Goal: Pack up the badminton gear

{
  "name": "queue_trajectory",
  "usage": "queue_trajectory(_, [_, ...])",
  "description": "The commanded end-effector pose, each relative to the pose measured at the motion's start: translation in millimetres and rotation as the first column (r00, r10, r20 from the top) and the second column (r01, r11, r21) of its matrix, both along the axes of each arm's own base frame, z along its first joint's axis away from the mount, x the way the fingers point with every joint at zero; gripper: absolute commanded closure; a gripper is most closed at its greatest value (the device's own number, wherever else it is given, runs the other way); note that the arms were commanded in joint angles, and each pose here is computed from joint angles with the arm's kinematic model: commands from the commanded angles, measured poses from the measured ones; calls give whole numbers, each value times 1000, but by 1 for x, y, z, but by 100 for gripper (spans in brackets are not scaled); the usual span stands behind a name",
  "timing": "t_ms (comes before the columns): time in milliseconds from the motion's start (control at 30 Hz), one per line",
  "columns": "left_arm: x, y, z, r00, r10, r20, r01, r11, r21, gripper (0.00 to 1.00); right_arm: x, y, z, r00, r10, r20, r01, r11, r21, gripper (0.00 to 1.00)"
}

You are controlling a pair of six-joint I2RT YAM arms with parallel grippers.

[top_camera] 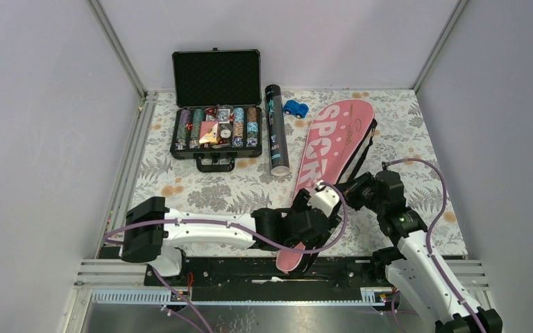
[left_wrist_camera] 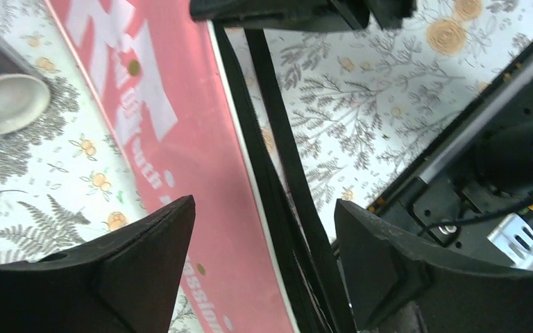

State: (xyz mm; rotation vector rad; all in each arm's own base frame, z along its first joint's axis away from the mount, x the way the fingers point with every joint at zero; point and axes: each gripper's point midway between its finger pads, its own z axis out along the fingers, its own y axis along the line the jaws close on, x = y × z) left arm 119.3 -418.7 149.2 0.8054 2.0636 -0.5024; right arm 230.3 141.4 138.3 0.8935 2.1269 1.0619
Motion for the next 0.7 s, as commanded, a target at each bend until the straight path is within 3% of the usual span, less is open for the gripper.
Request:
queue_trajectory(0, [20, -2, 16, 990, 56, 127, -59, 998, 25, 20, 3, 5, 41, 998, -31, 49, 27, 997, 75, 100])
queue_trajectory(233, [22, -9, 2, 990, 27, 138, -43, 993, 114, 21, 1, 7, 58, 997, -44, 68, 37, 993, 108, 100])
queue_trajectory(333, [22, -9, 4, 989, 22, 147, -38, 993, 109, 28, 0, 7, 63, 996, -42, 80, 33, 993, 109, 100])
queue_trajectory(367, [22, -8, 7, 988, 20, 150, -36, 994, 104, 35, 0, 8, 66, 995, -40, 90, 30, 993, 115, 100])
queue_trajectory(467, [19, -5, 17, 989, 10, 144, -22, 996, 83, 77, 2, 8, 74, 990, -24, 136, 10, 995, 99, 99])
queue_trajectory(500, [18, -2, 21, 990, 9, 139, -19, 997, 73, 87, 2, 9, 75, 989, -10, 151, -2, 997, 82, 93])
queue_trajectory(567, [13, 2, 31, 993, 1, 116, -5, 999, 37, 98, 1, 9, 78, 982, 37, 187, -41, 999, 18, 73])
queue_trajectory(667, [6, 7, 49, 998, -4, 66, 8, 998, -56, 100, 2, -4, 84, 961, 108, 253, -65, 983, -174, 56])
